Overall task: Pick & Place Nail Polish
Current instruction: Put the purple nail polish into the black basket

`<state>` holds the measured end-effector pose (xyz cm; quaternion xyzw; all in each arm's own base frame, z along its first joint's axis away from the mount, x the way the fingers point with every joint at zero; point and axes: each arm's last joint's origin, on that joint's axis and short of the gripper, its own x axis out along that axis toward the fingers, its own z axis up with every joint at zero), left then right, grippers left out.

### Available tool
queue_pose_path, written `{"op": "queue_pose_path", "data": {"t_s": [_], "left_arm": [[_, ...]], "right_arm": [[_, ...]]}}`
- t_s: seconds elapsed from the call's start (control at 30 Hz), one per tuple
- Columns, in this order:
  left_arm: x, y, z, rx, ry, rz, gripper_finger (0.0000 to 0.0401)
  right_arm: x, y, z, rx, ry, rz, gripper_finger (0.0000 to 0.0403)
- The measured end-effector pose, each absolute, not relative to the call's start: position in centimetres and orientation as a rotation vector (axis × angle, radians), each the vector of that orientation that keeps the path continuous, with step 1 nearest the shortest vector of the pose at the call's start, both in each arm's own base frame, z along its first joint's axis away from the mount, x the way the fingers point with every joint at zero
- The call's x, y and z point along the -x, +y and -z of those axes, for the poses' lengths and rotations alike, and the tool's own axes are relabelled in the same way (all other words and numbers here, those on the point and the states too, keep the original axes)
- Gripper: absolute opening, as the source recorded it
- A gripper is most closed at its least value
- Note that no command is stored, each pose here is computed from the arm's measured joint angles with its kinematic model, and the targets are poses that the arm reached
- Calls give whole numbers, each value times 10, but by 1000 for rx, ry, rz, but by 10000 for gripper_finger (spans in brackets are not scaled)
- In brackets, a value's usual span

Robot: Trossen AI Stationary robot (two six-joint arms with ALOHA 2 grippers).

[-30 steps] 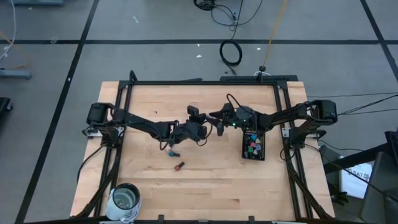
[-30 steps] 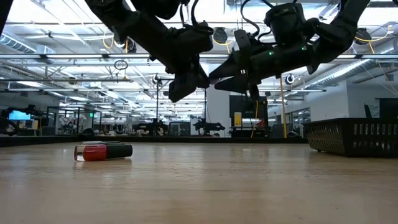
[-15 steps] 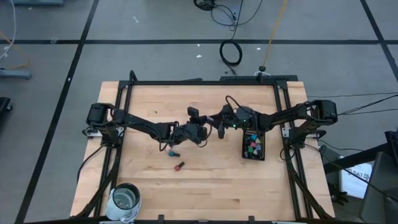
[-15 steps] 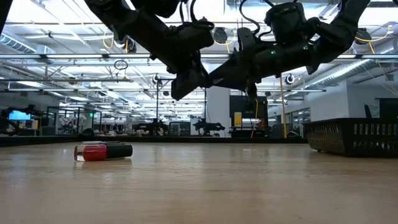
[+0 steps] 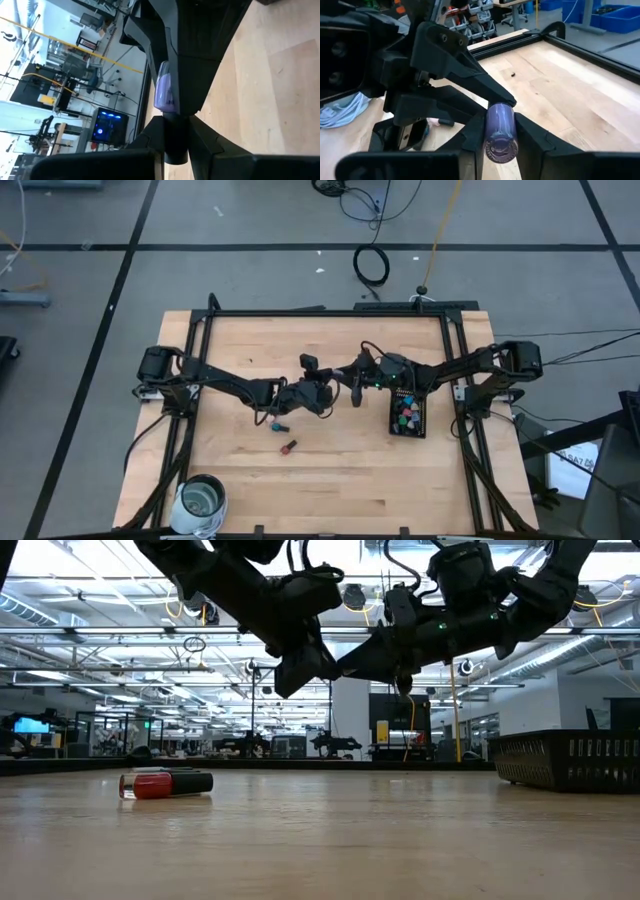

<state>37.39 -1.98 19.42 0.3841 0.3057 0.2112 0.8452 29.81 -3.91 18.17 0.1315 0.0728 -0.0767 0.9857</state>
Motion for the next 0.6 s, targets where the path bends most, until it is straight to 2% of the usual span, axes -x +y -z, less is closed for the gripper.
{"op": "queue_pose_path", "data": {"t_s": [0.17,0.4,0.6], "left_arm": [[-375,-26,-196,-700,587,-464,89],[-380,-22,-202,-373,549,-444,220],[-387,-23,-216,-291,580,-395,310]], "right_arm": [[-298,-39,-183,-232,139,136,67],[-296,-51,-181,-201,168,160,67],[-293,-60,-179,-174,206,207,67]]}}
